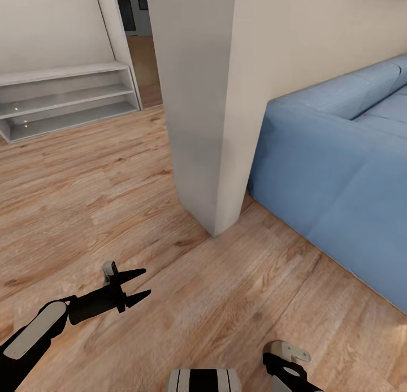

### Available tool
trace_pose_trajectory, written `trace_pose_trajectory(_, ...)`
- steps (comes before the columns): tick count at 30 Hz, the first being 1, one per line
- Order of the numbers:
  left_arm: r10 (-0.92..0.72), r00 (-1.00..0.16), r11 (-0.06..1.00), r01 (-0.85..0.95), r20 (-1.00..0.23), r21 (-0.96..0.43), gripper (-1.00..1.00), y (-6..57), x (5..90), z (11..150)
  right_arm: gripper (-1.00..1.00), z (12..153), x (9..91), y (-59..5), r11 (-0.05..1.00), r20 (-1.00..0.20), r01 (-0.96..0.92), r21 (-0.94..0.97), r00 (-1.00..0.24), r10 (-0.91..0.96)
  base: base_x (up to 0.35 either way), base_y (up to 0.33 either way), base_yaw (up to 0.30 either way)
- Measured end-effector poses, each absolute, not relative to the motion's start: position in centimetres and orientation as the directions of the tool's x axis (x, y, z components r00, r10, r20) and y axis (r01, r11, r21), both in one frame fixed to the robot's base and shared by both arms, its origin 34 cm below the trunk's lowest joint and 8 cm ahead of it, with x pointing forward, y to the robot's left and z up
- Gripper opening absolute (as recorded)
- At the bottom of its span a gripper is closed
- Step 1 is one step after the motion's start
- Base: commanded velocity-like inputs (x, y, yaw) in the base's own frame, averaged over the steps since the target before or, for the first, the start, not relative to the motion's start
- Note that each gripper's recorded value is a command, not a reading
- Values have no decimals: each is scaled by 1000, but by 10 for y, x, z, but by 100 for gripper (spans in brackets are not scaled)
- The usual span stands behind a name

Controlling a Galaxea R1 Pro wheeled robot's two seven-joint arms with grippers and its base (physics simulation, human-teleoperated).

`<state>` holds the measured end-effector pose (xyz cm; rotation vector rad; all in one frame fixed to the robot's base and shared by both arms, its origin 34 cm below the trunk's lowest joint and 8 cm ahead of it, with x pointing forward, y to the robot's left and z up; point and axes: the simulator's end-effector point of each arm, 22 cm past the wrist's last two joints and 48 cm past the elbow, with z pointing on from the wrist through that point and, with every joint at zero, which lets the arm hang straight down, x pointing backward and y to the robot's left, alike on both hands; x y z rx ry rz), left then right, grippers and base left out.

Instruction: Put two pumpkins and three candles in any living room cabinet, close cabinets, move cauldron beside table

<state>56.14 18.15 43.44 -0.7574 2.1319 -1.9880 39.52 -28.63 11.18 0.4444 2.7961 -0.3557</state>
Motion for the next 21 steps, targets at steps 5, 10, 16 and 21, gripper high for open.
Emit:
trace_pose_trajectory(5, -440, -866, 6, -269, 239, -963, 100, 181, 561, 435, 100, 112, 395, -286, 922, -316, 334, -195, -911, 263, 0, 0, 0)
trace_pose_trajectory(10, -440, -863, 7, -280, 249, -960, 100, 181, 560, 428, 100, 108, 390, -286, 922, -305, 332, -199, -915, 264, 0, 0, 0)
trace_pose_trajectory(16, -440, -863, 6, -281, 250, -960, 100, 182, 560, 428, 100, 108, 390, -286, 922, -305, 332, -199, -915, 263, 0, 0, 0)
trace_pose_trajectory(21, -440, -863, 7, -281, 249, -960, 100, 182, 561, 428, 100, 108, 390, -286, 922, -305, 332, -199, -915, 263, 14, 0, 0)
